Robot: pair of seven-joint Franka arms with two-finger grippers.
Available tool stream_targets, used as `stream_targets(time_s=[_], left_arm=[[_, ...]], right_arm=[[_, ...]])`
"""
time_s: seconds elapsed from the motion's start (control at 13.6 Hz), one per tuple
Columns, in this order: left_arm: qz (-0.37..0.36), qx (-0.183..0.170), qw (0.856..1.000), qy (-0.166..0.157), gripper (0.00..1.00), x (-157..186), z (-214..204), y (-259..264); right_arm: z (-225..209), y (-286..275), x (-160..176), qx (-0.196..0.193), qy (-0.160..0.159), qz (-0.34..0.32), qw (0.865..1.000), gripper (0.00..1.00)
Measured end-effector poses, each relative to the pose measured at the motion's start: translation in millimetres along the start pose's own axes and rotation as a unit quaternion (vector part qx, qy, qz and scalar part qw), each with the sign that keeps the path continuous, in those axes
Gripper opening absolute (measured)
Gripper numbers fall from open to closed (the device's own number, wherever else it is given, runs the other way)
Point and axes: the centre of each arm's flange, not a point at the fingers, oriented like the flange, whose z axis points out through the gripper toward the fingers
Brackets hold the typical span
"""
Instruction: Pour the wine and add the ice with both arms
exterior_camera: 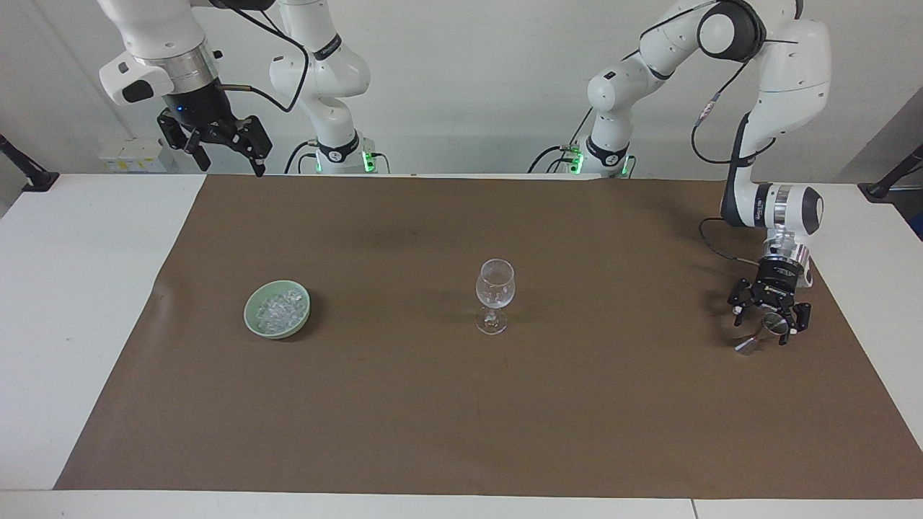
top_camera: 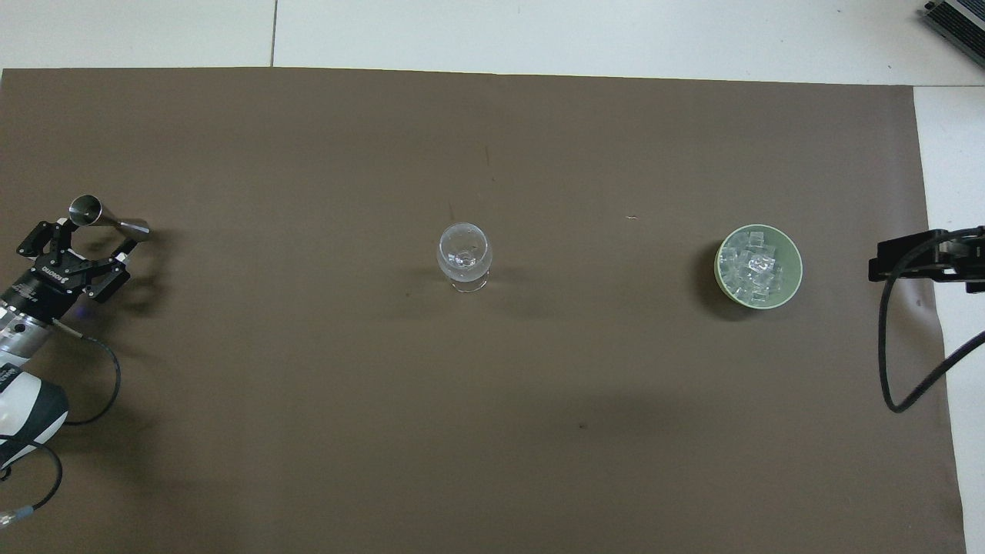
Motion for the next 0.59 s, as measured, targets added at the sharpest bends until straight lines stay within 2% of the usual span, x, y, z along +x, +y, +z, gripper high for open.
stream_targets(time_s=[0.37, 0.59], left_arm=[[0.001, 0.000, 1.000, 0.000, 0.78, 0.1, 0.0, 0.0], [0.003, 0.000, 1.000, 0.000, 0.74, 0.1, 0.0, 0.0]], right_arm=[[0.0, 0.0, 0.0, 0.000, 0.000, 0.000, 1.000, 1.00], [0.0, 0.0, 0.0, 0.000, 0.000, 0.000, 1.000, 1.00]])
